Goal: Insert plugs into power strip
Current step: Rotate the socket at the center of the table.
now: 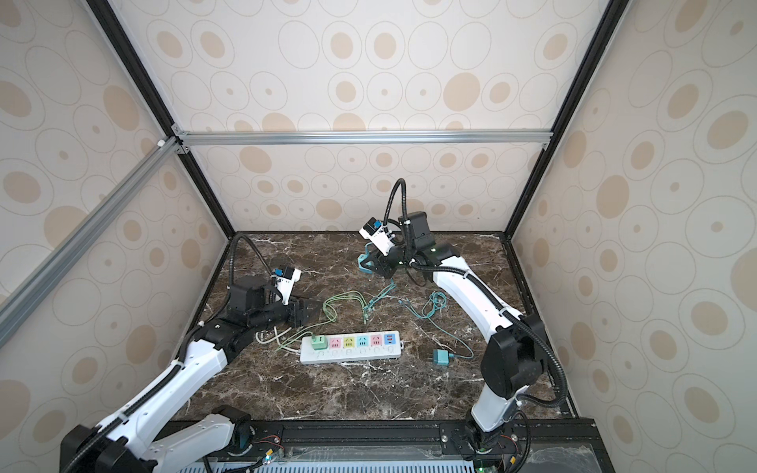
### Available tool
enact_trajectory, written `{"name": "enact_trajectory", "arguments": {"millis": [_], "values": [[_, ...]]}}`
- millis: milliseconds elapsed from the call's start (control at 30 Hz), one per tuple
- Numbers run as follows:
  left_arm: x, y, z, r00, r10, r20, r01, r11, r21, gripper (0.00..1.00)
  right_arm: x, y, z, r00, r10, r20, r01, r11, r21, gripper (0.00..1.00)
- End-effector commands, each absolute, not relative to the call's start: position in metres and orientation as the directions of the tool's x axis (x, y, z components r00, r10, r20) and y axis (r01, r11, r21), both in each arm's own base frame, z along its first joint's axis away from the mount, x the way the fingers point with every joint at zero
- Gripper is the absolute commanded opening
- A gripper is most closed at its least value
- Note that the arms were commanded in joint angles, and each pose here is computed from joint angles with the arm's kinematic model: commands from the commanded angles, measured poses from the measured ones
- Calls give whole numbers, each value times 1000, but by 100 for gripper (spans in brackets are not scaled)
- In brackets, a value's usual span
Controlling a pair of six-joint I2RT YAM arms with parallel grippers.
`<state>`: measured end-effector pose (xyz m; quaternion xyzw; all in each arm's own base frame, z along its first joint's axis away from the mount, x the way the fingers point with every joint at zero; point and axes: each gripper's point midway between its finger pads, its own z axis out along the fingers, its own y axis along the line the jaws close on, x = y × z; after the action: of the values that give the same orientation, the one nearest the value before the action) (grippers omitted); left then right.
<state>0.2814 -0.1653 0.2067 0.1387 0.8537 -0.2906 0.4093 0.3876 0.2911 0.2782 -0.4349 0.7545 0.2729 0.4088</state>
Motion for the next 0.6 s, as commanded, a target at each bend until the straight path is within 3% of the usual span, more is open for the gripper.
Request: {"name": "enact_trajectory", "arguments": {"millis": [0, 133, 333, 567], "values": [[262, -149, 202, -658, -36, -753, 407, 824, -394, 54, 388, 287, 283, -235, -483, -843, -884, 466, -20, 12], [258, -140, 195, -691, -90, -718, 328, 845, -421, 48, 363, 303, 273, -249, -468, -848, -914, 404, 46, 13], [247, -149, 159, -798, -147, -584, 241, 811, -533, 31, 330, 314, 240, -322, -459, -828, -916, 372, 150, 12], [236, -123, 136, -796, -240, -556, 94, 858, -504, 30, 308, 317, 214, -385, -441, -811, -903, 362, 232, 12]]}}
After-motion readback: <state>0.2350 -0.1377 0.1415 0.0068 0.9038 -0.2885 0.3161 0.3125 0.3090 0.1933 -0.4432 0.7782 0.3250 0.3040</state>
